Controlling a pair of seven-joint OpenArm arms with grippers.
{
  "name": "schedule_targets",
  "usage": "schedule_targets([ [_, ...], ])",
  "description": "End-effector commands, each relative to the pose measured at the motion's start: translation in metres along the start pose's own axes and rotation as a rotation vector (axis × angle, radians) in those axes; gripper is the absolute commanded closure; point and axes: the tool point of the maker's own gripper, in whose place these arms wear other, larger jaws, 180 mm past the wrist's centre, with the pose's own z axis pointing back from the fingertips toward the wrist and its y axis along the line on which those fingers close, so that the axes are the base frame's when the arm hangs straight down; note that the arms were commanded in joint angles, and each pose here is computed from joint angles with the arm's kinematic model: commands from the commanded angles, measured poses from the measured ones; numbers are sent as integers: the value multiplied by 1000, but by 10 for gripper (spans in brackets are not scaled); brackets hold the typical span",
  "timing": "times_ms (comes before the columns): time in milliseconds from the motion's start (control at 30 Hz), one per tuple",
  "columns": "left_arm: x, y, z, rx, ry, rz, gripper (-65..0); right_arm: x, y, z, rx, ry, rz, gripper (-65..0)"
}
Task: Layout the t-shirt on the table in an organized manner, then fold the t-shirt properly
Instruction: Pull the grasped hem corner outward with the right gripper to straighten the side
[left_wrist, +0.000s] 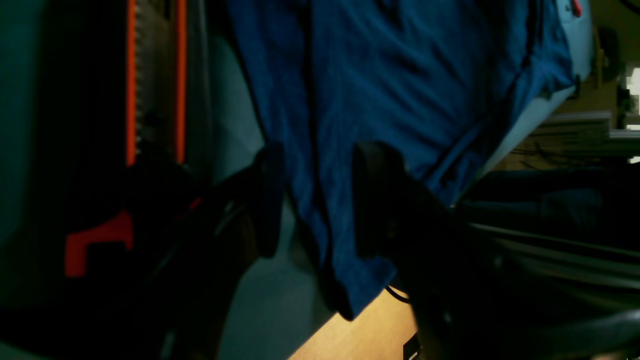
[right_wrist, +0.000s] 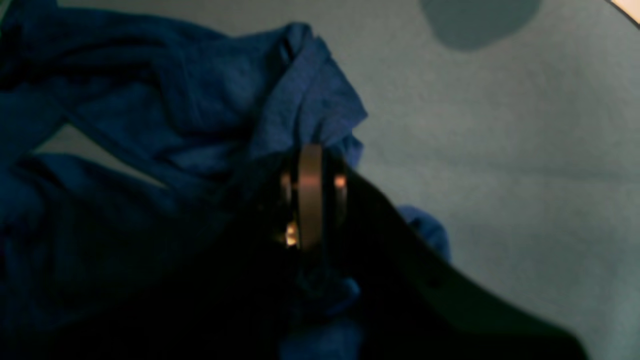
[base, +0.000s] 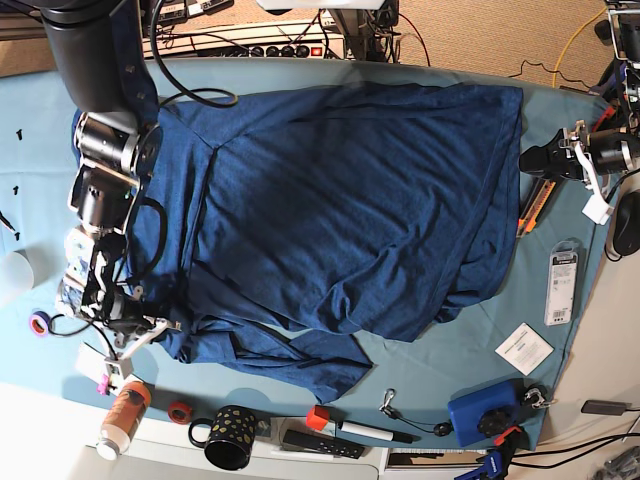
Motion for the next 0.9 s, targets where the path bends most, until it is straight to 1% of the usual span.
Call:
schedule_targets([
  [0, 17, -1, 10, 6, -37, -29, -234, 27, 1, 11, 12, -78, 18, 0],
  [100, 17, -1, 10, 6, -37, -29, -234, 17, 2, 16, 19, -95, 20, 0],
  [300, 17, -1, 10, 6, -37, -29, -234, -6, 0, 15, 14, -79, 27, -1],
  [333, 17, -1, 10, 6, -37, -29, -234, -8, 2, 14, 22, -77, 35, -55],
  [400, 17, -1, 10, 6, -37, -29, -234, -7, 7, 15, 51, -81, 52, -184],
  [433, 17, -1, 10, 6, -37, -29, -234, -5, 10, 15, 66, -93, 38, -200],
  [567, 17, -1, 10, 6, -37, -29, -234, 3, 20, 16, 122, -138, -12, -199],
  [667, 17, -1, 10, 6, -37, -29, -234, 9, 24, 18, 141, -162, -27, -200],
  [700, 17, -1, 10, 6, -37, -29, -234, 11, 25, 18, 149, -166, -17, -204],
  [800, 17, -1, 10, 6, -38, -29, -234, 14, 33, 20, 189, -177, 28, -268],
  [867, 17, -1, 10, 6, -37, -29, -234, 16, 37, 22, 209, -184, 46, -277],
])
